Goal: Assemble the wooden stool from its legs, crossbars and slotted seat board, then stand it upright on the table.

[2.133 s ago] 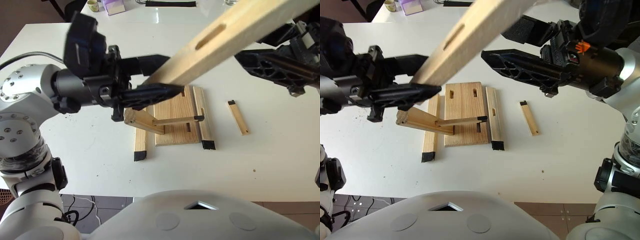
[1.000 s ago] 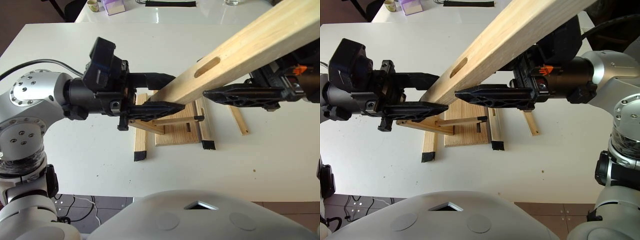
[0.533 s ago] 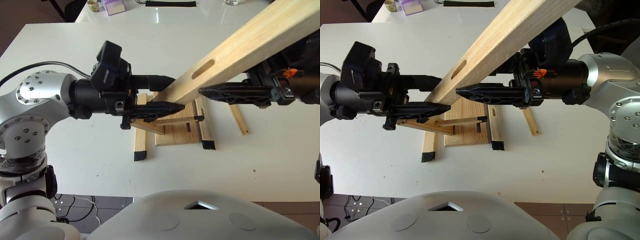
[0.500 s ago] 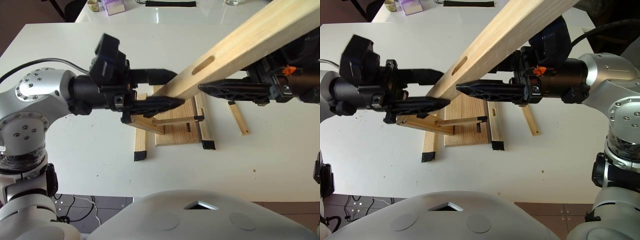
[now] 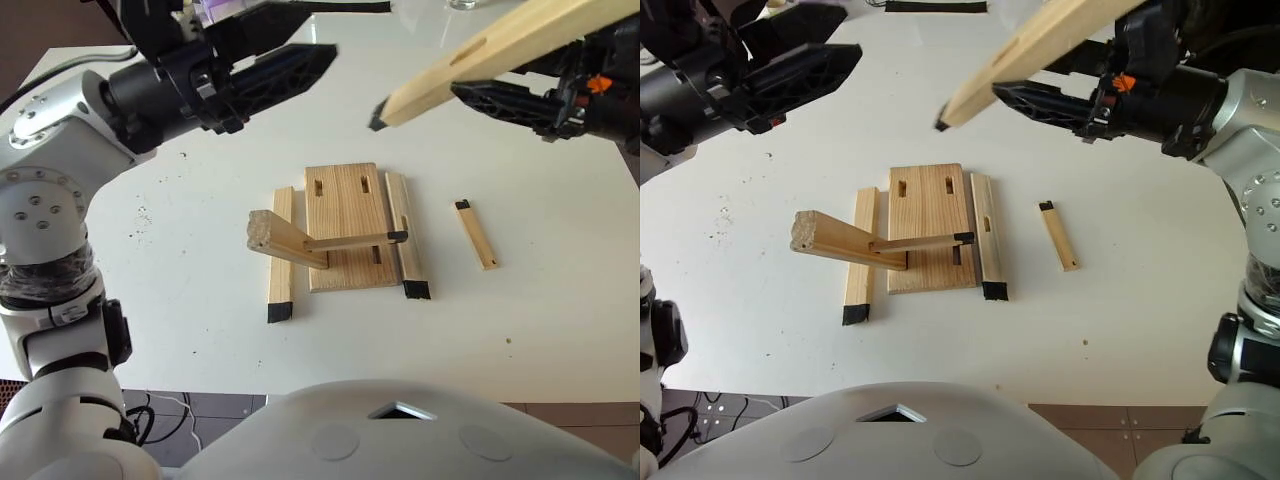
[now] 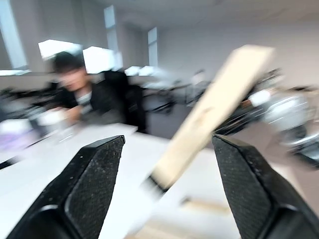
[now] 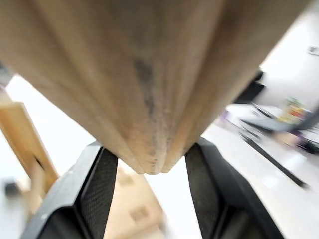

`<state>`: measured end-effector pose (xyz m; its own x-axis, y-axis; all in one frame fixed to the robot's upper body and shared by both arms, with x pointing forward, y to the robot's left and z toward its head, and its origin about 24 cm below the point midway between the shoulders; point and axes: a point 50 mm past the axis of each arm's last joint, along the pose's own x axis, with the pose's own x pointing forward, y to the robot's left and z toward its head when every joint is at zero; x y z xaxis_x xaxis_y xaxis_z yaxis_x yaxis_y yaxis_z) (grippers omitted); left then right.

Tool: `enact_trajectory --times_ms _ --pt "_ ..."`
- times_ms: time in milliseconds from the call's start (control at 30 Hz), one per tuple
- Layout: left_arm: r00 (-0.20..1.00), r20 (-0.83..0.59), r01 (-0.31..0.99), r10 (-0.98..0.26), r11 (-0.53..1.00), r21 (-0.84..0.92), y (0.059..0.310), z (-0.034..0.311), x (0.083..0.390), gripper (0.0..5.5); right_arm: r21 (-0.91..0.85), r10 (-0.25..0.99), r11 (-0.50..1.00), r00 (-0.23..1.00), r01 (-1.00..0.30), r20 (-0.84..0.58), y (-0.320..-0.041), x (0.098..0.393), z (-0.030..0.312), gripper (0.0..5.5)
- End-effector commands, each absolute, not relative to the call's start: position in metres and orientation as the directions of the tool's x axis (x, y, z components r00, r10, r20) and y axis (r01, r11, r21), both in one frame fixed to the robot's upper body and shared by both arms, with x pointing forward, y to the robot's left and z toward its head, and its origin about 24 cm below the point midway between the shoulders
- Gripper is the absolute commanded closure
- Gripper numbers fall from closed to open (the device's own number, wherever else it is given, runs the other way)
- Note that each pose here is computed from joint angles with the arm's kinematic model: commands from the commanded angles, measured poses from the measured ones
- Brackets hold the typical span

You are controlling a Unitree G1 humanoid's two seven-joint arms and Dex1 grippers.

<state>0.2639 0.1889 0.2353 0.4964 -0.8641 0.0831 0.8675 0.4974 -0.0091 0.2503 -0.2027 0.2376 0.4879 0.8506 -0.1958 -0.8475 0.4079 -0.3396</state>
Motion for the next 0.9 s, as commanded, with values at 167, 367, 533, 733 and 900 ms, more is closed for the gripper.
enact_trajectory --times_ms 167,367,533,733,900 --pt "0.574 -0.356 0.809 -0.737 0.576 0.112 0.248 0.130 0.265 2.24 -0.212 0.909 0.270 0.322 -0.939 -0.267 -0.192 0.226 0.163 3.50" --pt "0.395 -0.499 0.911 -0.771 0.397 0.108 0.246 0.094 0.231 2.24 -0.178 0.914 0.230 0.275 -0.957 -0.298 -0.191 0.217 0.152 3.50" --pt "0.314 -0.521 0.944 -0.794 0.318 0.084 0.236 0.085 0.214 2.24 -0.188 0.909 0.219 0.270 -0.958 -0.316 -0.193 0.215 0.147 3.50" --pt "0.257 -0.499 0.961 -0.828 0.274 0.040 0.227 0.087 0.205 2.24 -0.164 0.917 0.176 0.223 -0.971 -0.331 -0.190 0.208 0.136 3.50" --pt "0.220 -0.466 0.970 -0.857 0.243 0.011 0.218 0.093 0.201 2.24 -0.151 0.916 0.159 0.203 -0.976 -0.345 -0.189 0.204 0.129 3.50"
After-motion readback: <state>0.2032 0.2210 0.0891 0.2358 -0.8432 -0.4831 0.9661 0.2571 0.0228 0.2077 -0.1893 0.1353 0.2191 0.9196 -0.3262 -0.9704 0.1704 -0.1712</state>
